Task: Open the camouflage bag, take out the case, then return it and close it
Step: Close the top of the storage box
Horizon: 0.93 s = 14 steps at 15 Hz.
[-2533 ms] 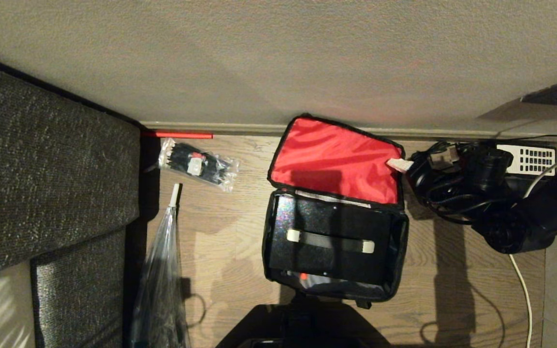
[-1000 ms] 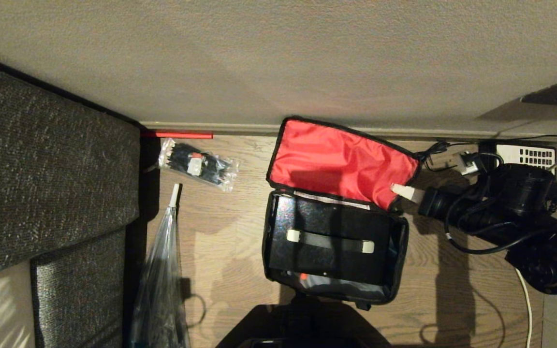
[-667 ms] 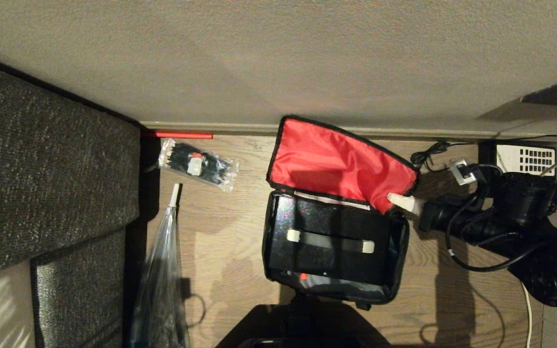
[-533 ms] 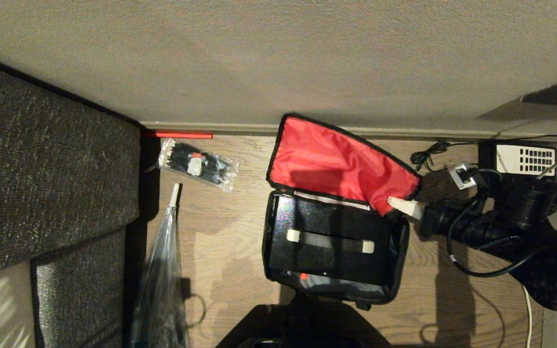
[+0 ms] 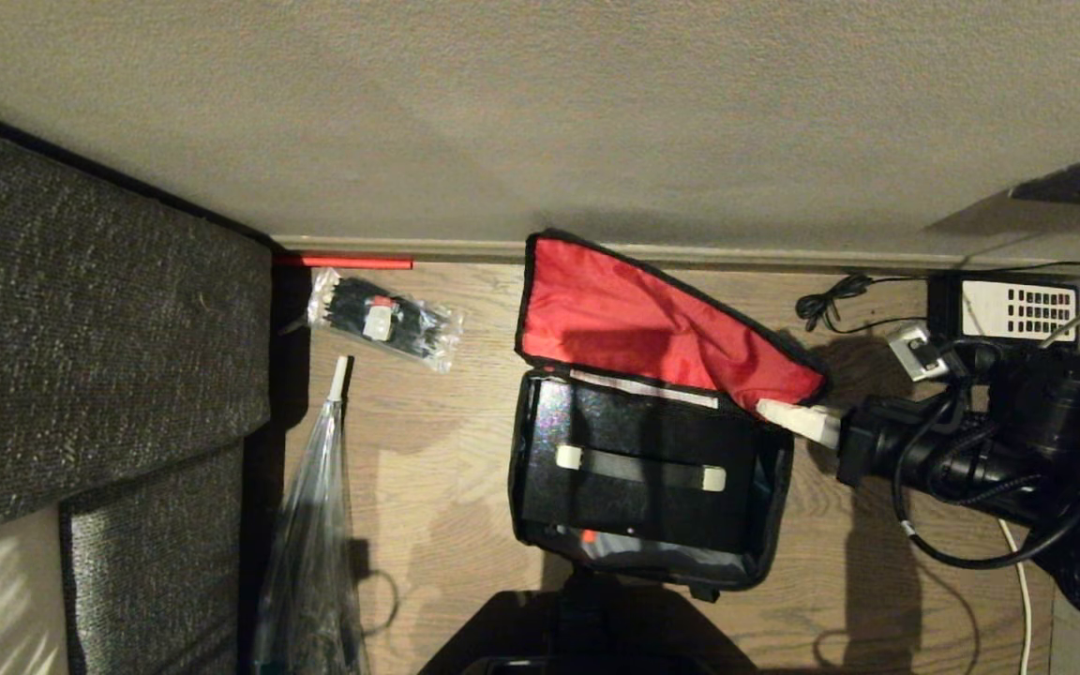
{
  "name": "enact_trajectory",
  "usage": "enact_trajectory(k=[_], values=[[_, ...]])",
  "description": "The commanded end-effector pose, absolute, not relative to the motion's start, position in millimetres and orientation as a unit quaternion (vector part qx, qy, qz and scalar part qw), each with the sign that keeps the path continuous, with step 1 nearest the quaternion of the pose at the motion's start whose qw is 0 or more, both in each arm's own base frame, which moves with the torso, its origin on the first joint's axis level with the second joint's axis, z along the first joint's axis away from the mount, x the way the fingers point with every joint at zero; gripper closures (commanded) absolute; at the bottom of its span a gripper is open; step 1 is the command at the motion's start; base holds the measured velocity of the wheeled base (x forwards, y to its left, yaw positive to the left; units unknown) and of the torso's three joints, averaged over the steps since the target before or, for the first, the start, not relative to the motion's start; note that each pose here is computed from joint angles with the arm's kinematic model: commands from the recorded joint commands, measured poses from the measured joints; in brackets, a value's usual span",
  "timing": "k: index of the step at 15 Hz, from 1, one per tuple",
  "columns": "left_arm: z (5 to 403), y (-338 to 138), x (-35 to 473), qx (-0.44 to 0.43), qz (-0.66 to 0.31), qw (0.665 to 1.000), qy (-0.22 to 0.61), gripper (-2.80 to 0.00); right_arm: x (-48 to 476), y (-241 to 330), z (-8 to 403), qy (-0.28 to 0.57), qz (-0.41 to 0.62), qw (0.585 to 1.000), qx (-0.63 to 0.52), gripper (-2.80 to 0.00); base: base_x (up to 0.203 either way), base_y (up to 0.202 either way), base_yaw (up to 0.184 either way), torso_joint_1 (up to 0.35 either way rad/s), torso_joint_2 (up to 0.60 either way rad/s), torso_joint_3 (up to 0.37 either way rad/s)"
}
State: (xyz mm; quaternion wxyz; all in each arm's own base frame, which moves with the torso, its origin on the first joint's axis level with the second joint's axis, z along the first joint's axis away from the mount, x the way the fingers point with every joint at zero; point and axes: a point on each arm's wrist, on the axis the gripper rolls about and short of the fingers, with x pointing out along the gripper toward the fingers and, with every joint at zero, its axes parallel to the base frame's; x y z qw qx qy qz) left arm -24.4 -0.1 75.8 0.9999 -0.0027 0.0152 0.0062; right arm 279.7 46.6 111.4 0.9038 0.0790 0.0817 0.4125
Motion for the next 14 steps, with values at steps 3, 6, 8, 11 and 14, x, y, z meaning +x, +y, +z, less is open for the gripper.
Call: enact_trajectory(k=[3, 6, 8, 11, 14], values=[[76, 0, -24, -0.002, 0.006, 1.0, 0.015, 0.0, 250, 45, 115, 0.113, 0.426, 0.894, 0.077, 0.0, 0.0, 0.0, 0.0, 0.0, 0.0, 0.0], [76, 0, -24, -0.002, 0.006, 1.0, 0.015, 0.0, 243, 44, 110, 0.142, 0.423, 0.892, 0.075, -2.8, 0.0, 0.0, 0.0, 0.0, 0.0, 0.0], [76, 0, -24, -0.002, 0.006, 1.0, 0.015, 0.0, 240, 44, 104, 0.165, 0.424, 0.888, 0.07, -2.8, 0.0, 0.0, 0.0, 0.0, 0.0, 0.0], [76, 0, -24, -0.002, 0.006, 1.0, 0.015, 0.0, 237, 43, 105, 0.165, 0.424, 0.888, 0.068, -2.8, 0.0, 0.0, 0.0, 0.0, 0.0, 0.0], [76, 0, -24, -0.002, 0.006, 1.0, 0.015, 0.0, 229, 42, 103, 0.188, 0.421, 0.884, 0.08, -2.8, 0.0, 0.0, 0.0, 0.0, 0.0, 0.0]])
